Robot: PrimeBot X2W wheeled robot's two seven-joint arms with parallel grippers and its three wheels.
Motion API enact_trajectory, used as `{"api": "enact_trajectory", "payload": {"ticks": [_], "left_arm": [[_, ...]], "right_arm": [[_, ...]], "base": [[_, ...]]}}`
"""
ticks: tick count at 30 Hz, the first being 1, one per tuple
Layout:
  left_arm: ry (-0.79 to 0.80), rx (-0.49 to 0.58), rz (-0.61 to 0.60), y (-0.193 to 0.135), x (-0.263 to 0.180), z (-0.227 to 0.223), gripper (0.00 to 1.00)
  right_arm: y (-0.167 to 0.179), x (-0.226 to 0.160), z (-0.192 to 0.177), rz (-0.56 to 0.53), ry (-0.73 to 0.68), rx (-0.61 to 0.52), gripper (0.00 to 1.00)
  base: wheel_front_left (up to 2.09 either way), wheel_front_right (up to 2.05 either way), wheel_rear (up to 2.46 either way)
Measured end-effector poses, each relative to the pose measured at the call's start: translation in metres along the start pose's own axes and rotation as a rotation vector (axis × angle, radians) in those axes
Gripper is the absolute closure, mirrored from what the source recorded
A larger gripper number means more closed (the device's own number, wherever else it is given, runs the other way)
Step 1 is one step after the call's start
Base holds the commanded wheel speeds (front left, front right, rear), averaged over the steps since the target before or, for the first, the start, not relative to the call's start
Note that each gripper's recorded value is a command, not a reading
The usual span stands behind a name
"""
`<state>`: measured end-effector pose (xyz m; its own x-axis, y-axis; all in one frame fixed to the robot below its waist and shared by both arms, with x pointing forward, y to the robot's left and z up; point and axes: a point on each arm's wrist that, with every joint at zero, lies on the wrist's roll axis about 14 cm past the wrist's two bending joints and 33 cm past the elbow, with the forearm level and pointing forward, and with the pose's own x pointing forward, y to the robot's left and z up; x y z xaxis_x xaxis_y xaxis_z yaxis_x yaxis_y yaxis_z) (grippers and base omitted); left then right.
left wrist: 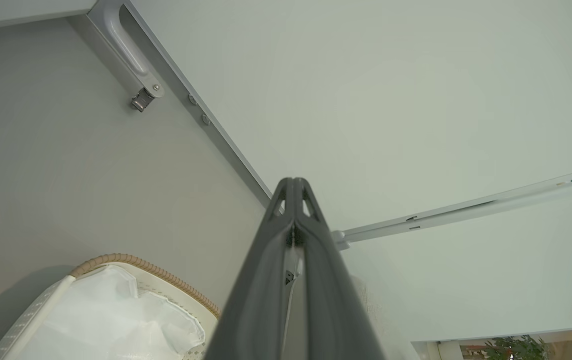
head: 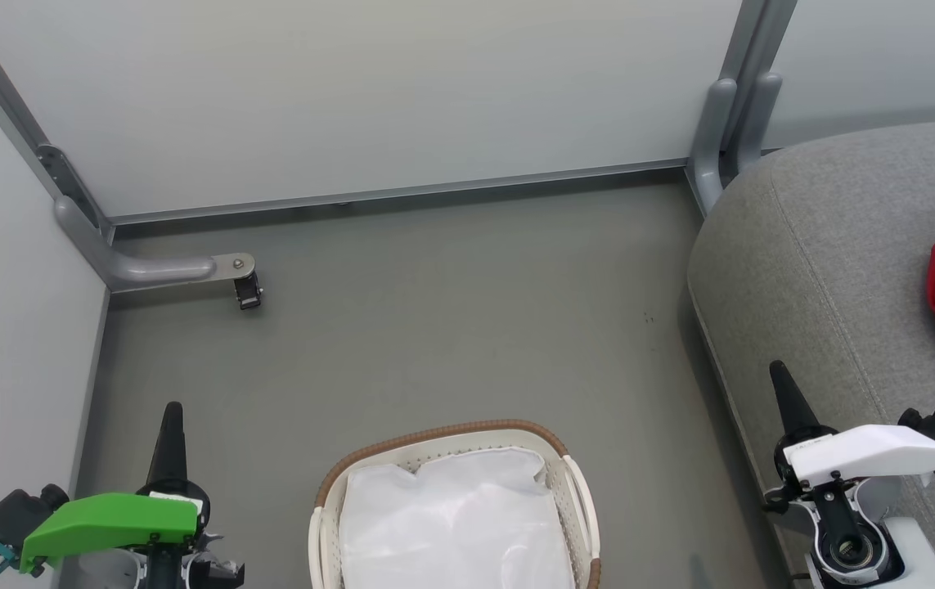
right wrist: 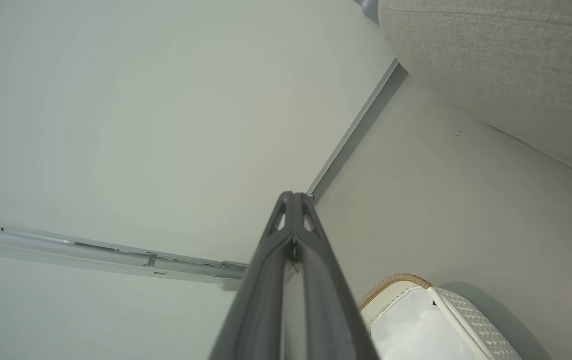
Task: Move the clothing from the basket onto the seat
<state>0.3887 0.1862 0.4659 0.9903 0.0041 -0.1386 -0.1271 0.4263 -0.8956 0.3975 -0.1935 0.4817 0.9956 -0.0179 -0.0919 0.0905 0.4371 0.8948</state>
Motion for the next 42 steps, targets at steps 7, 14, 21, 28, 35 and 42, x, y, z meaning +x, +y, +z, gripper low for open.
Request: {"api": "enact_trajectory", "payload": {"ticks": [7, 14, 21, 28, 35, 42], "left_arm": [[-0.004, -0.068, -0.009, -0.003, -0.001, 0.003, 1.0], [-0.006, -0.132, -0.024, -0.006, -0.001, 0.007, 1.0], [-0.011, -0.188, -0.038, -0.01, -0.002, 0.01, 1.0], [-0.011, -0.243, -0.053, -0.013, -0.003, 0.013, 1.0], [-0.013, -0.296, -0.067, -0.016, -0.004, 0.016, 1.0], [-0.016, -0.345, -0.082, -0.019, -0.005, 0.019, 1.0]], "right_arm": [[0.004, 0.0, 0.003, 0.012, -0.004, 0.069, 1.0], [0.004, -0.003, 0.004, 0.016, -0.004, 0.134, 1.0], [0.007, -0.003, 0.007, 0.03, -0.005, 0.194, 1.0], [0.01, -0.004, 0.009, 0.043, -0.006, 0.251, 1.0], [0.012, -0.006, 0.01, 0.052, -0.004, 0.305, 1.0], [0.015, -0.007, 0.012, 0.068, -0.004, 0.355, 1.0]], "base": [[0.0, 0.0, 0.0], [0.0, 0.0, 0.0], [0.0, 0.0, 0.0], [0.0, 0.0, 0.0], [0.0, 0.0, 0.0], [0.0, 0.0, 0.0]]}}
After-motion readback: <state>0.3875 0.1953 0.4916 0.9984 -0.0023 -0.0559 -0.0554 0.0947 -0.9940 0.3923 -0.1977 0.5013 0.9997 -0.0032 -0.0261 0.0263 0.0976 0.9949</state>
